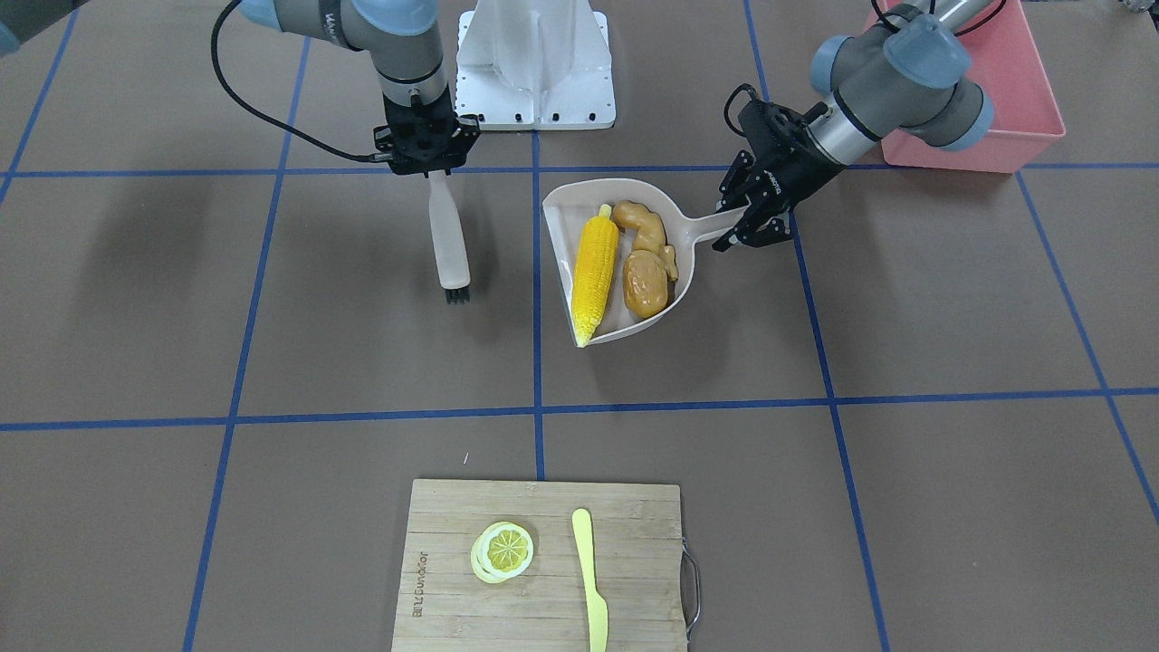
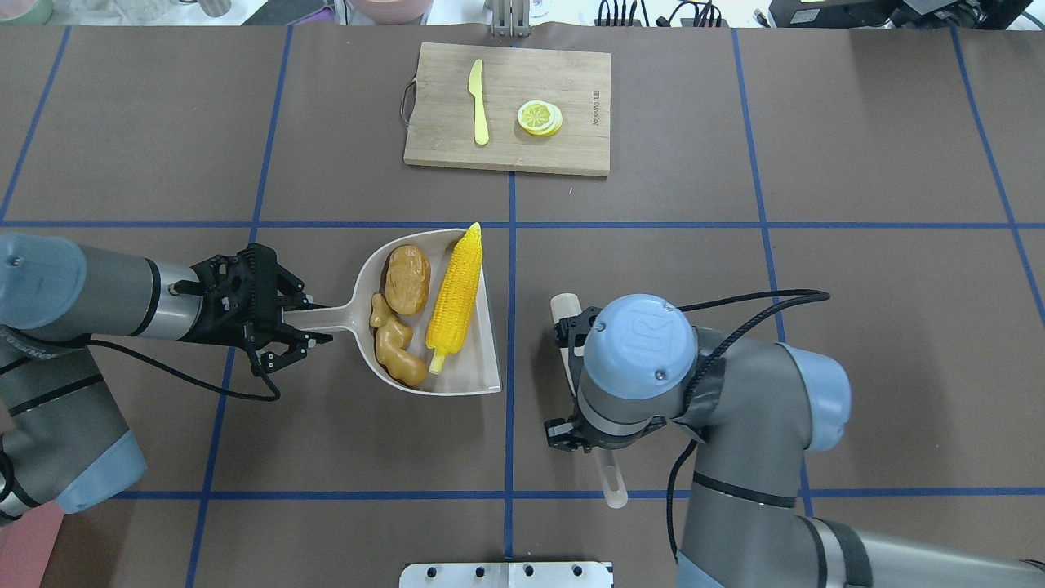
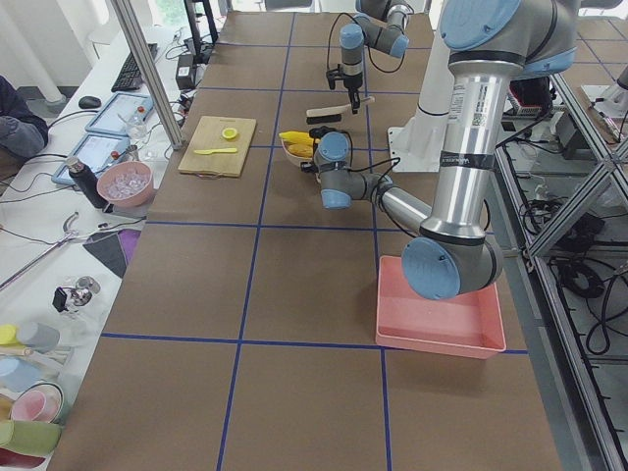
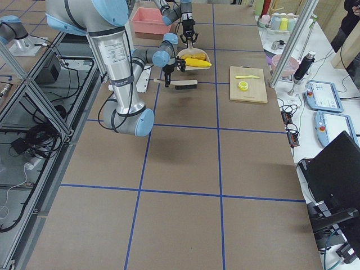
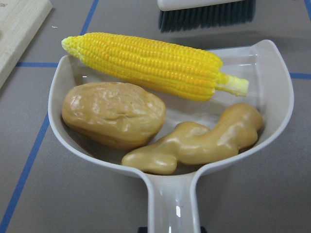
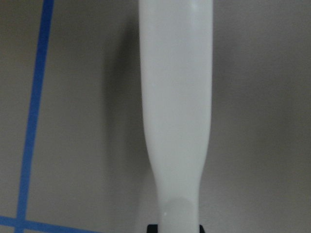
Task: Sweep and dump trash into bin
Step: 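Carry the loaded dustpan away with the left gripper while the right gripper withdraws the brush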
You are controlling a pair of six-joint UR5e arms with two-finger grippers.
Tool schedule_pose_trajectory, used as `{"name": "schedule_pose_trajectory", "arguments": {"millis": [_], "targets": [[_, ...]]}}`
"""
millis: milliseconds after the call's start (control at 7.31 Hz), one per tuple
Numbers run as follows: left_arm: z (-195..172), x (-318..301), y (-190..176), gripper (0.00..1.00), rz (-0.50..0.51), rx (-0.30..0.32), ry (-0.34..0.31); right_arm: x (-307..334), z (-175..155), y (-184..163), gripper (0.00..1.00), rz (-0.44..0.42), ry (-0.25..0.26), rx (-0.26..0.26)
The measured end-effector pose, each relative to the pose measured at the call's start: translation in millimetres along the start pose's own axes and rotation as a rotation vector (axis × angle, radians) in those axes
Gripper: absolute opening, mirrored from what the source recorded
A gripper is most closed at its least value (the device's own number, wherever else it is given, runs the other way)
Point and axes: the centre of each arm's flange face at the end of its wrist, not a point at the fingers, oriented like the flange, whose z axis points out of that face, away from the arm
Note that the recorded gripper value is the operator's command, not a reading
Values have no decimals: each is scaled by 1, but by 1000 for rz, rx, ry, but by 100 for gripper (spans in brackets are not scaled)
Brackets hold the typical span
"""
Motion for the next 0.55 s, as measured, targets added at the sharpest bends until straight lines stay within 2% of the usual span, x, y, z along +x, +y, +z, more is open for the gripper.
{"name": "schedule_pose_trajectory", "arguments": {"millis": [273,547], "targets": [[-28,10,24,0,-26,76,-27,75,-2,5,0,-11,55,-1],[-84,31,60,0,-38,91,-70,164,-13,5,0,-4,115,13]]}}
